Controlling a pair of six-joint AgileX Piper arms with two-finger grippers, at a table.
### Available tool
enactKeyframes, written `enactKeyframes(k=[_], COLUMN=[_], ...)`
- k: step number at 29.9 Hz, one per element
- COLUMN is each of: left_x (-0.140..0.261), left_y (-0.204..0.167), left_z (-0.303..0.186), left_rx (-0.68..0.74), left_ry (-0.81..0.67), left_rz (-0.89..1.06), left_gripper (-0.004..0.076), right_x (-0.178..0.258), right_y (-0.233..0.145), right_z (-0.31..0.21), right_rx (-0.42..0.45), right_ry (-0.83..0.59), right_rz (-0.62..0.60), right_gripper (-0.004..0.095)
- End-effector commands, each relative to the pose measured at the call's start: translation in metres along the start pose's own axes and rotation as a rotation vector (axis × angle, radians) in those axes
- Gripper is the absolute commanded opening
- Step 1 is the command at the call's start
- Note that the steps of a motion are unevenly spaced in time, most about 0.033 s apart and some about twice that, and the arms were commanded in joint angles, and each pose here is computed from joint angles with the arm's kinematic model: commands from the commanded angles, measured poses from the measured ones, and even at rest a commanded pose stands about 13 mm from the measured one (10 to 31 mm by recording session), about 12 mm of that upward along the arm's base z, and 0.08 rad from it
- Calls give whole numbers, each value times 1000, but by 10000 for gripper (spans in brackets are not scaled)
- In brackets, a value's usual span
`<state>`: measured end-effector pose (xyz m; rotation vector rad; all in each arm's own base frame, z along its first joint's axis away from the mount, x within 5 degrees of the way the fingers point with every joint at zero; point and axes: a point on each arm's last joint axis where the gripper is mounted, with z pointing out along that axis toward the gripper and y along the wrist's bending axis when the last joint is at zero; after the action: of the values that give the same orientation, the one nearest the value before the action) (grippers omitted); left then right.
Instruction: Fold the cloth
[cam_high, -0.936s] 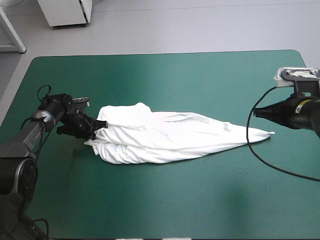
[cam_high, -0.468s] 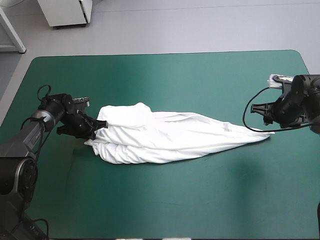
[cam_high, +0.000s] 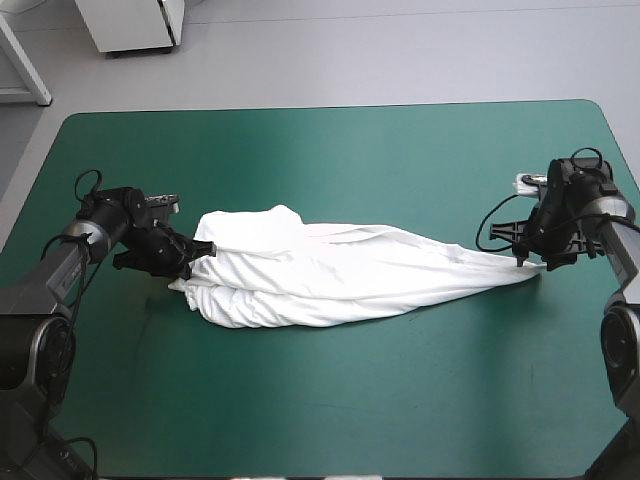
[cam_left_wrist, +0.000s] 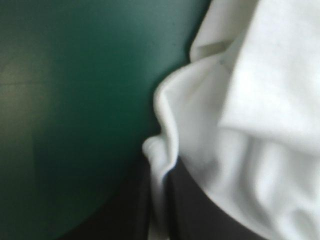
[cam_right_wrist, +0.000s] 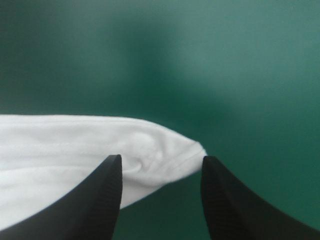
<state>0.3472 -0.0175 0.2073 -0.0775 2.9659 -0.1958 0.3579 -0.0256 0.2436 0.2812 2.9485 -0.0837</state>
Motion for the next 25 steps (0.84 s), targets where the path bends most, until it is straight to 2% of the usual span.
enactKeyframes(k=[1,5,9,11,12,14,16,17,25], left_x=[-2,-4,-5,-6,-6,-8,-10,-10,-9], left_y=[3,3,3,3,3,2,2,2,2], left_z=[1,1,0,-1,-2,-4,-6,-6,-8], left_rx=[-28,-30,-28,-27,-29,-28,-32,-31,-32], left_ry=[-27,-48,-52,-54,-55,-64,-73,-75,-75], left_rz=[19,23,22,22,24,25,28,27,26], left_gripper=[-9,-9,-9,-9,-9,-9,-9,-9,-9], right_x=[-8,-7,4,8,10,13,15,15,19], right_y=[-15,-13,5,15,20,27,33,35,31], right_z=[-14,4,30,36,38,40,41,41,28], right_rx=[-6,-66,-151,-170,-162,-139,-113,-101,-54], right_ry=[-75,-25,54,61,56,55,51,51,48], right_rz=[36,47,60,27,20,25,-12,-22,-38], right_gripper=[471,471,471,467,442,309,42,-11,-19])
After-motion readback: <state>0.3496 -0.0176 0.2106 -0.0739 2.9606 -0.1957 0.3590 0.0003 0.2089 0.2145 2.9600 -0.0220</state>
